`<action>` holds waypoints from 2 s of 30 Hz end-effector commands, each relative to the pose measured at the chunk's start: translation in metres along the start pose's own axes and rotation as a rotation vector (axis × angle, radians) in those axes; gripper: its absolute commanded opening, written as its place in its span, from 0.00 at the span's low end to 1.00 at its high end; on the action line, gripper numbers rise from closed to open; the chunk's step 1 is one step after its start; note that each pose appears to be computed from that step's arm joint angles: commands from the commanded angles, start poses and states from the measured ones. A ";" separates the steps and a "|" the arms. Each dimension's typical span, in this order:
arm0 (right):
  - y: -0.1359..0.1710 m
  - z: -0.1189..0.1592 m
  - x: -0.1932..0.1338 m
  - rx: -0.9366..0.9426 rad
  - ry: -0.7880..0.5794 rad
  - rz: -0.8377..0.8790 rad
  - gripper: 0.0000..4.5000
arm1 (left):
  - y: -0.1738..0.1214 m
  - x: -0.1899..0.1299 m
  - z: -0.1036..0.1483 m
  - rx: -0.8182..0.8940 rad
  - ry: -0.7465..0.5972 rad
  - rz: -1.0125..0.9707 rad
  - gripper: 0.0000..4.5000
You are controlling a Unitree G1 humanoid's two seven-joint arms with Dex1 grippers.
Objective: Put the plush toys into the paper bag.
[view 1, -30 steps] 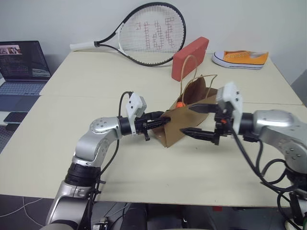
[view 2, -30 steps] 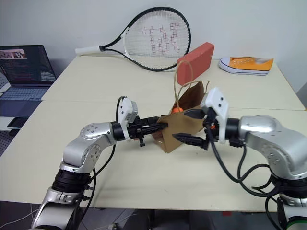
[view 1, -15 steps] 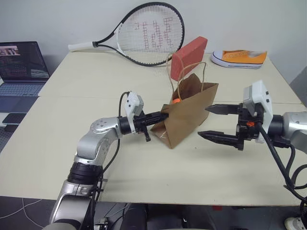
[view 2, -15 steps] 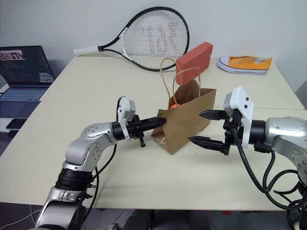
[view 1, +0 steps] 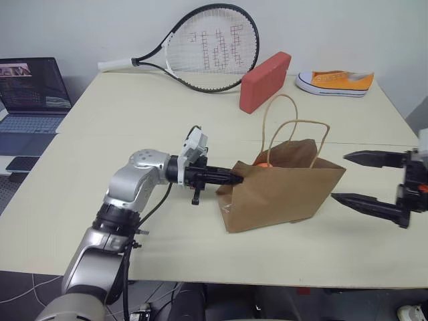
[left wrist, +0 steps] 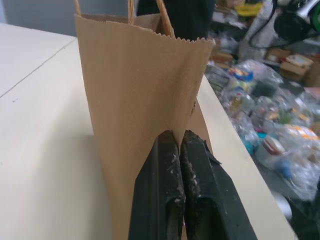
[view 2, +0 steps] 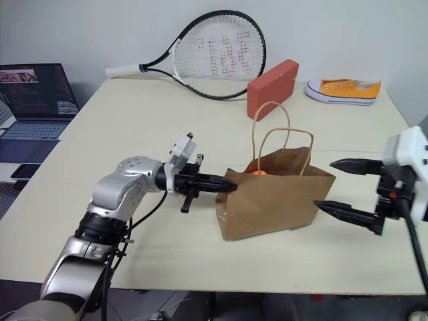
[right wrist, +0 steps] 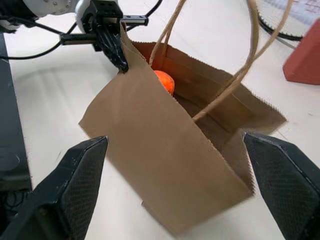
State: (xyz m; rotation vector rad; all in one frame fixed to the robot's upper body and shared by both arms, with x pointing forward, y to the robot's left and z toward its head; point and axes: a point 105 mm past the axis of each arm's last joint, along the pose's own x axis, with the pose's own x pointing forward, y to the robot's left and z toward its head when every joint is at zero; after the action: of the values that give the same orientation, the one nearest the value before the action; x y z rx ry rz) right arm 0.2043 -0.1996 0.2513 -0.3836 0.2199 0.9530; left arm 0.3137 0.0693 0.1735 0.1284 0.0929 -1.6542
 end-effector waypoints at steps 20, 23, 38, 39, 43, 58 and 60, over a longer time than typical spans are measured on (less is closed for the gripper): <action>0.018 0.004 0.001 -0.015 -0.010 0.028 1.00 | 0.034 -0.014 0.009 0.234 0.119 0.002 0.01; 0.017 0.003 0.001 -0.014 -0.011 0.027 1.00 | 0.030 -0.014 0.013 0.271 0.131 -0.021 0.01; 0.017 0.004 0.004 -0.011 -0.021 0.039 1.00 | 0.057 -0.015 0.009 0.321 0.169 0.110 0.10; 0.017 0.004 0.004 -0.010 -0.021 0.040 1.00 | 0.058 -0.017 0.011 0.330 0.167 0.112 0.14; 0.017 0.003 0.005 -0.008 -0.023 0.042 1.00 | 0.056 -0.023 0.017 0.352 0.149 0.114 0.41; 0.006 0.007 0.009 -0.023 -0.038 0.062 1.00 | 0.028 -0.052 0.009 0.327 0.155 0.201 0.99; 0.002 0.008 0.009 -0.026 -0.044 0.062 1.00 | 0.026 -0.060 0.006 0.314 0.167 0.238 0.99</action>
State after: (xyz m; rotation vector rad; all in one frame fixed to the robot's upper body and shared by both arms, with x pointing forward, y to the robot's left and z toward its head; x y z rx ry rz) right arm 0.2071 -0.1882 0.2479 -0.3523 0.2099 1.0202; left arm 0.3450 0.1213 0.1721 0.4793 0.0008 -1.4428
